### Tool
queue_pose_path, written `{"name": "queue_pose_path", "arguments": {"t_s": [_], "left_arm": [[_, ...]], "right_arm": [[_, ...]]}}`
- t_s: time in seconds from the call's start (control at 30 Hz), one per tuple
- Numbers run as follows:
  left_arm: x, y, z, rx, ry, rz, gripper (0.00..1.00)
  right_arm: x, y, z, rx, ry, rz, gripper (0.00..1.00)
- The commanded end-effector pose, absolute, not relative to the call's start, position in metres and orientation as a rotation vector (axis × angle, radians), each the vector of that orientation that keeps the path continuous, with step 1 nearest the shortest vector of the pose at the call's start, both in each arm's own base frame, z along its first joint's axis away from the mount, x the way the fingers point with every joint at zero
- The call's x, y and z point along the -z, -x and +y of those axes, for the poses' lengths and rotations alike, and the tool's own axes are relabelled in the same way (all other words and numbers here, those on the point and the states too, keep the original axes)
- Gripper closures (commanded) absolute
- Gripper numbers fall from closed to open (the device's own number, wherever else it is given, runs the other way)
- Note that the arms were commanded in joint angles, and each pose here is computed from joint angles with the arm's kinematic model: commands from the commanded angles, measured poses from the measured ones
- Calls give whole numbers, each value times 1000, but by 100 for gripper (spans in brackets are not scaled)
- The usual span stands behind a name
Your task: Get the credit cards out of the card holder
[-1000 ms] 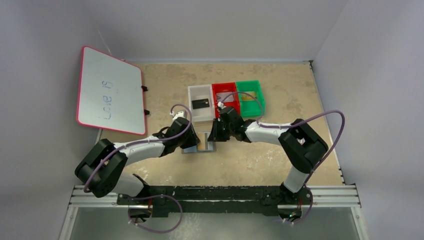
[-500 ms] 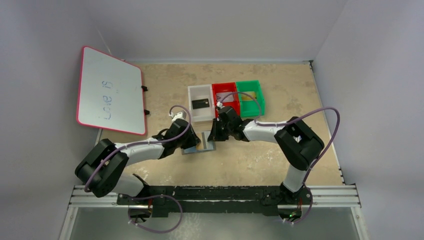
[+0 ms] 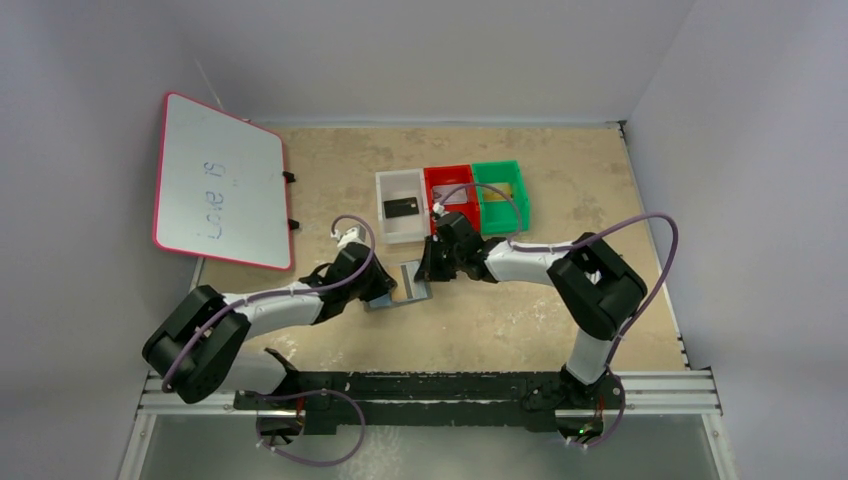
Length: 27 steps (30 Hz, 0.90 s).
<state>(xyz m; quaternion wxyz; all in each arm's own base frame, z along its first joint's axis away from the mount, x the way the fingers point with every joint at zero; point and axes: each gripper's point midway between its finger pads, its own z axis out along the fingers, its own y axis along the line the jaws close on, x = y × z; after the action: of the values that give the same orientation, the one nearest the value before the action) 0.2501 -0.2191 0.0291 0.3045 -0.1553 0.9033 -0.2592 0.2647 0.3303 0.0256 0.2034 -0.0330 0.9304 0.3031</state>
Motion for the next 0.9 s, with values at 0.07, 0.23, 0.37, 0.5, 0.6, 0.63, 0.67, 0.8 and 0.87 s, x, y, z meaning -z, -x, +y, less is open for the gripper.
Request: {"name": "queue_pose_path", "arguments": {"t_s": [0.07,0.23,0.37,0.5,0.6,0.63,0.67,0.8,0.87], "left_arm": [[-27,-246,-211,645,404,2398,99],[-34,-247,-210,631,396,2400,100],[-27,-244,-209,617,383,2423,100],[-23,-245,-213,627,378,2435,100],[-22,-244,-211,619,385,2435,100],[-22,-244,-211,619,387,2437,100],[-22,-244,-211,613,385,2440,100],[-19,-242,-206,563,363,2463,100],[-19,-241,-205,558,356,2467,100]], "right_arm": [[-26,-271,318,-734,74,2594,89],[-59,-279,322,-772,76,2513,86],[-72,-275,335,-881,123,2490,85],[-88,-277,359,-1019,166,2439,85],[-76,-276,364,-1022,172,2468,85],[-71,-275,365,-1025,177,2481,86],[-66,-274,365,-1023,183,2495,86],[-41,-271,356,-940,160,2572,87],[-32,-268,348,-896,130,2595,87]]}}
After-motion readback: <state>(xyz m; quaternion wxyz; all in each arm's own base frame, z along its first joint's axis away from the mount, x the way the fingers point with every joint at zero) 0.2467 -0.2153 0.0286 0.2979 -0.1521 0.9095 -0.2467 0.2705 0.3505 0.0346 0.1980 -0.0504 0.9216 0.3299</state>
